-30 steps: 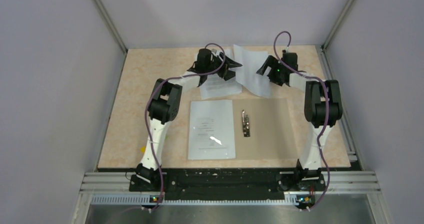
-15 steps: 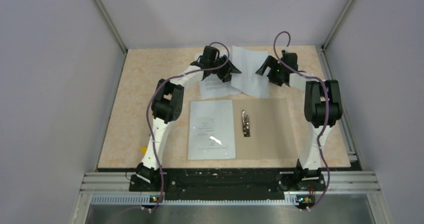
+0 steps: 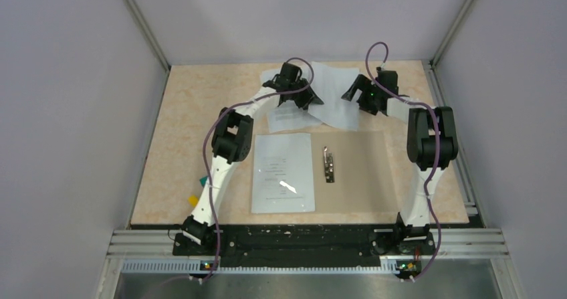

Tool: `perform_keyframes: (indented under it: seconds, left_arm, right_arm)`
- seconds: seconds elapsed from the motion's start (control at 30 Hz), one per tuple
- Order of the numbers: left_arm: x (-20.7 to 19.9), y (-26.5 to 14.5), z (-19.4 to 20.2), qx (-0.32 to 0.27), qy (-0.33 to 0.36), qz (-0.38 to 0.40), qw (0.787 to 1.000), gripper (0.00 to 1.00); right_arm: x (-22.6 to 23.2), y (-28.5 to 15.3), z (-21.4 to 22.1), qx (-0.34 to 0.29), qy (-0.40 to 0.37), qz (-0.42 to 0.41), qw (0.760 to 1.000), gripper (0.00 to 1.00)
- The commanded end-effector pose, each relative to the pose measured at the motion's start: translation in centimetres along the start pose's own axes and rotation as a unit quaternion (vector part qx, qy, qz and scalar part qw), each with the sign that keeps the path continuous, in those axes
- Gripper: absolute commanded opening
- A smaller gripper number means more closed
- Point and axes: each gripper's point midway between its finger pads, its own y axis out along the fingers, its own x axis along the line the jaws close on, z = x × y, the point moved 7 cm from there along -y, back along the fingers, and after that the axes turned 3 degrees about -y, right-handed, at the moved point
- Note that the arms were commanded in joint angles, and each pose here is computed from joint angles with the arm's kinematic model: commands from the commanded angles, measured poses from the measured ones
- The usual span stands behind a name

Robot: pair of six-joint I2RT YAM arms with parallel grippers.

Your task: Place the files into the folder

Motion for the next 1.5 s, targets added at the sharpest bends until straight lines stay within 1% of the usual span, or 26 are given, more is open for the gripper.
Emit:
perform_keyframes:
  seconds: [0.0,0.1,0.2,0.3,0.4,0.47,0.53,0.6,0.67,0.77,0.87,0.97,1.07,1.17,1.27,1.4,1.47]
  left_arm:
    - [-1.9,-0.2,-0.2,-0.035,0.053,-0.006,0.998,0.23]
    - [-1.9,-0.2,-0.2,-0.052,0.075,-0.028,0.995,0.0]
    - [-3.3,-1.2,-0.7,-0.056,0.077,-0.013,0.995,0.0]
    - [-6.8,-3.8,-1.4,-0.068,0.061,0.042,0.995,0.0]
    - [-10.6,-6.8,-1.5,-0.067,0.034,0.099,0.992,0.0]
    - [-12.7,-9.0,-1.0,-0.064,0.017,0.126,0.99,0.0]
    - [-14.0,-11.2,-0.1,-0.057,-0.004,0.147,0.987,0.0]
    - [-14.0,-13.8,1.5,-0.058,-0.03,0.158,0.985,0.0]
    - [-13.0,-15.6,3.1,-0.056,-0.053,0.163,0.984,0.0]
    - [-9.3,-17.2,6.1,-0.035,-0.076,0.136,0.987,0.0]
    - [-4.2,-17.5,9.7,-0.004,-0.074,0.078,0.994,0.0]
    - [0.8,-17.3,13.5,0.022,-0.053,0.012,0.998,0.0]
    - [4.0,-16.9,16.5,0.047,-0.03,-0.043,0.998,0.0]
    - [6.2,-17.0,18.3,0.059,-0.016,-0.092,0.994,0.0]
    - [7.6,-17.2,18.8,0.054,-0.016,-0.118,0.991,0.0]
    - [8.2,-17.1,19.0,0.055,-0.011,-0.131,0.99,0.0]
    - [8.3,-17.0,19.1,0.059,-0.012,-0.133,0.989,0.0]
  right_arm:
    - [-0.3,0.2,2.4,0.043,0.007,0.01,0.999,0.99]
    - [0.2,-0.4,1.7,0.035,0.005,0.009,0.999,0.99]
    - [1.2,-1.7,0.3,0.015,0.001,0.006,1.0,0.99]
    - [2.3,-4.0,-1.6,-0.014,0.004,-0.006,1.0,0.99]
    - [3.0,-6.5,-3.4,-0.039,0.028,-0.045,0.998,0.99]
    - [3.6,-8.2,-4.3,-0.048,0.036,-0.065,0.996,0.99]
    - [4.4,-9.8,-4.6,-0.053,0.034,-0.079,0.995,0.99]
    - [5.0,-11.3,-4.4,-0.061,0.035,-0.083,0.994,0.99]
    - [5.2,-12.5,-3.5,-0.061,0.04,-0.092,0.993,0.99]
    - [5.2,-13.8,-1.0,-0.05,0.051,-0.104,0.992,0.99]
    - [4.9,-15.0,2.3,-0.034,0.045,-0.095,0.994,0.99]
    - [5.1,-15.3,5.9,0.0,0.04,-0.102,0.994,0.99]
    - [6.0,-15.4,9.3,0.033,0.027,-0.11,0.993,0.99]
    - [6.7,-15.5,12.3,0.064,0.011,-0.11,0.992,0.99]
    - [6.4,-15.7,14.2,0.082,0.009,-0.095,0.992,0.99]
    - [4.8,-16.8,14.6,0.06,-0.007,-0.038,0.997,0.99]
    - [4.6,-17.9,14.4,0.044,-0.012,-0.022,0.999,0.99]
